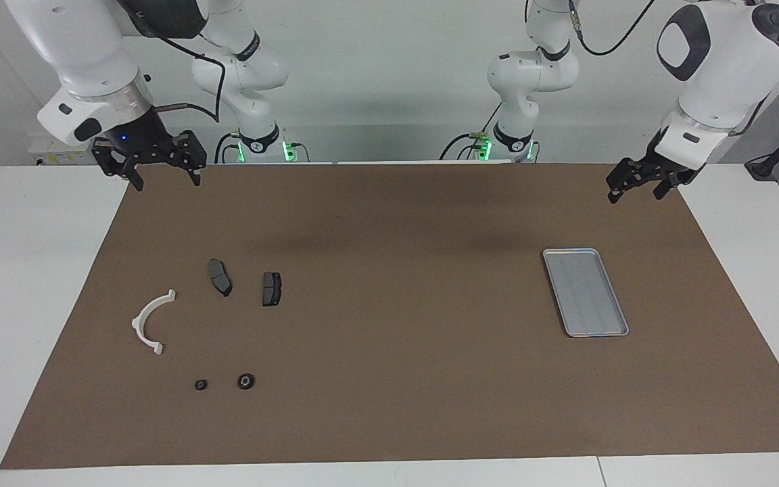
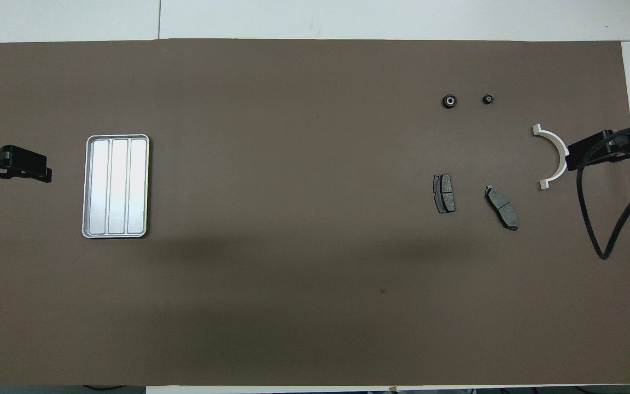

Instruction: Pick bearing gear from pile to tray

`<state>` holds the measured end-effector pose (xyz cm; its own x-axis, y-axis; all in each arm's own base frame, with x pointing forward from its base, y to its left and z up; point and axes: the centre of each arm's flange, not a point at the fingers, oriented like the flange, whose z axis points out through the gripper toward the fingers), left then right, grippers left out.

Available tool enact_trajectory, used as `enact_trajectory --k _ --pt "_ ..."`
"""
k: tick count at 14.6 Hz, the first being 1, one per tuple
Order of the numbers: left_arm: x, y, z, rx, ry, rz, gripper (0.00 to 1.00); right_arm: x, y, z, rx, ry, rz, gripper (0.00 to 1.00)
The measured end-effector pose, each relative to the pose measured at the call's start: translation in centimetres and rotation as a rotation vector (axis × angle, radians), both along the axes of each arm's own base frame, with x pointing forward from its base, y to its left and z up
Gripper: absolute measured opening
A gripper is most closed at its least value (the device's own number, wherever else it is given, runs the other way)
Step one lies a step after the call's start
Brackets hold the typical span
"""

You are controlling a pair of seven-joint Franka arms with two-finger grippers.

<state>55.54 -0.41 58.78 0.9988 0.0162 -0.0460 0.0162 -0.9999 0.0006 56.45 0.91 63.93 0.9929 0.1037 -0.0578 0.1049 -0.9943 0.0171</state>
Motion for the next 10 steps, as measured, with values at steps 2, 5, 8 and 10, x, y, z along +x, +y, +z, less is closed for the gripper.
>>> enact_trajectory --k 2,5,8,10 --pt "0.00 0.00 0.00 0.000 0.000 0.000 1.00 0.00 0.00 0.00 0.000 0.000 0.000 1.00" --pt "0.00 0.00 0.00 0.000 0.000 0.000 1.00 0.00 -0.02 0.00 -0.002 0.000 0.000 1.00" --pt "0.00 0.00 0.00 0.000 0.000 0.000 1.00 0.01 0.11 0.01 -0.005 -0.001 0.003 1.00" --pt "0.00 0.00 0.00 0.000 0.000 0.000 1.00 0.01 0.36 0.04 -0.005 -0.003 0.007 1.00"
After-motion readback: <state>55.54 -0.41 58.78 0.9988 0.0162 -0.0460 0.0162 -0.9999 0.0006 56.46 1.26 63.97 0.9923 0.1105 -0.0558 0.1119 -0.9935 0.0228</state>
